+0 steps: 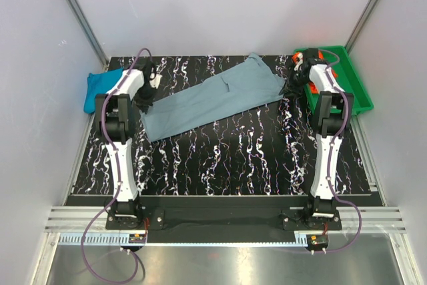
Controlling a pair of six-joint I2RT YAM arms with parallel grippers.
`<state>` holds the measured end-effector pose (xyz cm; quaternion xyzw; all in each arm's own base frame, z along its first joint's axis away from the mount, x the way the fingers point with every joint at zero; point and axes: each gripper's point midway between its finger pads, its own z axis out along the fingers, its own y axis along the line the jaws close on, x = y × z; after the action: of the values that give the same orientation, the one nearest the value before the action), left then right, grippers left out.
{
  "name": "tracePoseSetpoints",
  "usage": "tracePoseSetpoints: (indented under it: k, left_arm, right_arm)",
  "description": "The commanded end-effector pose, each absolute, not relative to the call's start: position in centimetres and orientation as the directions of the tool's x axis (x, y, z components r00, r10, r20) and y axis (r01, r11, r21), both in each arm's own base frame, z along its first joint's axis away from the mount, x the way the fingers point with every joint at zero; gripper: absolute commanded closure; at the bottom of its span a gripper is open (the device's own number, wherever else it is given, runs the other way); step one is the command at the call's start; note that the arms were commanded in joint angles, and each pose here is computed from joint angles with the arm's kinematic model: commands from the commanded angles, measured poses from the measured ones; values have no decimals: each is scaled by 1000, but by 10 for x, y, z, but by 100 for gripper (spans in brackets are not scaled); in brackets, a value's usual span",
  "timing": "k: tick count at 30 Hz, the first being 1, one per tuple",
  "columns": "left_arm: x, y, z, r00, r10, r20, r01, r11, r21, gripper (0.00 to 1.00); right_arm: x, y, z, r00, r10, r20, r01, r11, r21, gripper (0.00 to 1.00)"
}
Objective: Fold and stack the t-shirts
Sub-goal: Fold the tshirt
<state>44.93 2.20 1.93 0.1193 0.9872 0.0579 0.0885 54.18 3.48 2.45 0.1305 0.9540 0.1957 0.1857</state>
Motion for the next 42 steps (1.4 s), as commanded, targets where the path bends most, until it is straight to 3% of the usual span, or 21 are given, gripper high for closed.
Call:
tracePoseSetpoints:
  k: [1, 5, 18, 21, 27, 42]
  left_arm:
    - [446, 26, 15, -963, 226, -146, 211, 971, 110, 100]
    - [431, 30, 12, -969, 216, -122, 205, 974, 95, 100]
    - [368, 12, 16, -976, 210, -51, 209, 978, 17, 100]
    - [360, -2, 20, -970, 237, -54, 236, 972, 18, 100]
    - [332, -16, 26, -958, 284, -36, 284, 959, 13, 100]
    - [255, -66, 35, -880, 472, 52, 467, 880, -87, 100]
  right_arm:
    - [556, 32, 31, -883, 314, -348, 154, 896, 416, 78]
    - [570, 29, 35, -869, 315, -381, 147, 900, 410, 89]
    - [611, 26, 41, -819, 330, -470, 118, 898, 425, 88]
    - [618, 28, 43, -809, 334, -484, 107, 893, 436, 89]
    - [635, 26, 47, -777, 339, -531, 88, 893, 440, 100]
    - [661, 26, 55, -716, 363, -597, 64, 885, 461, 100]
